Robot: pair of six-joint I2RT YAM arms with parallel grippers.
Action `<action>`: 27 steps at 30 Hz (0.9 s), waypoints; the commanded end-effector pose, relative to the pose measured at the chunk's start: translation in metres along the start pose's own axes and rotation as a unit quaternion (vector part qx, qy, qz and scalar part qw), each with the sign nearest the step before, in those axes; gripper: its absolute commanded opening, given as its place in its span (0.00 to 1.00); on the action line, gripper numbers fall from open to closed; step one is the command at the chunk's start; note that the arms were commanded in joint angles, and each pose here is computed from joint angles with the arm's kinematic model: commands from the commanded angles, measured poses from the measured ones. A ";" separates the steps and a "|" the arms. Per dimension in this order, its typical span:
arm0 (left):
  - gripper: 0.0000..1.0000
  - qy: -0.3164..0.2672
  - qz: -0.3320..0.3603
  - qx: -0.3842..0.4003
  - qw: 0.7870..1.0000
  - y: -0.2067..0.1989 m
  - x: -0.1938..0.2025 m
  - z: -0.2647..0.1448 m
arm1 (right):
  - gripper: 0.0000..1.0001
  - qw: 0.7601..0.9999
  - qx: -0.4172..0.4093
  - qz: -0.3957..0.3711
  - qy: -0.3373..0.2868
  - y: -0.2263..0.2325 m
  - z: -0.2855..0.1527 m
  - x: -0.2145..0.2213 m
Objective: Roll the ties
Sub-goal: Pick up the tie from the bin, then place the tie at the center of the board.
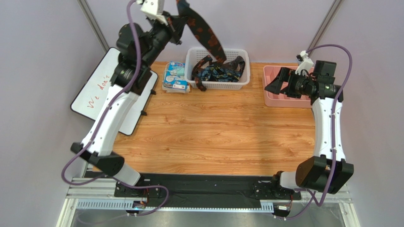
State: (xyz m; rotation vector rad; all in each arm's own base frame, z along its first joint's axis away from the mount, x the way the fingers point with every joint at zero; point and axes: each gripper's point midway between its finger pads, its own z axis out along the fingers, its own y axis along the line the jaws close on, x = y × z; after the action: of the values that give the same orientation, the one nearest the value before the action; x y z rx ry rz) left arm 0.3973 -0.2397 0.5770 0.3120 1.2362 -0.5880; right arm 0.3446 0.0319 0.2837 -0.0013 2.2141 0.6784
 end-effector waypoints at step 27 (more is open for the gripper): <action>0.18 0.223 0.217 0.487 0.816 -0.217 0.162 -0.247 | 1.00 0.999 -0.037 0.015 0.034 0.010 -0.001 0.027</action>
State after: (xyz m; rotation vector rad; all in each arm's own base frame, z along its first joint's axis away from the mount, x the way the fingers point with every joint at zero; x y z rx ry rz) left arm 0.1097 -0.2663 0.4985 1.2997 0.9716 -0.8675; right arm 0.3224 0.0477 0.2840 -0.0407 2.2146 0.7751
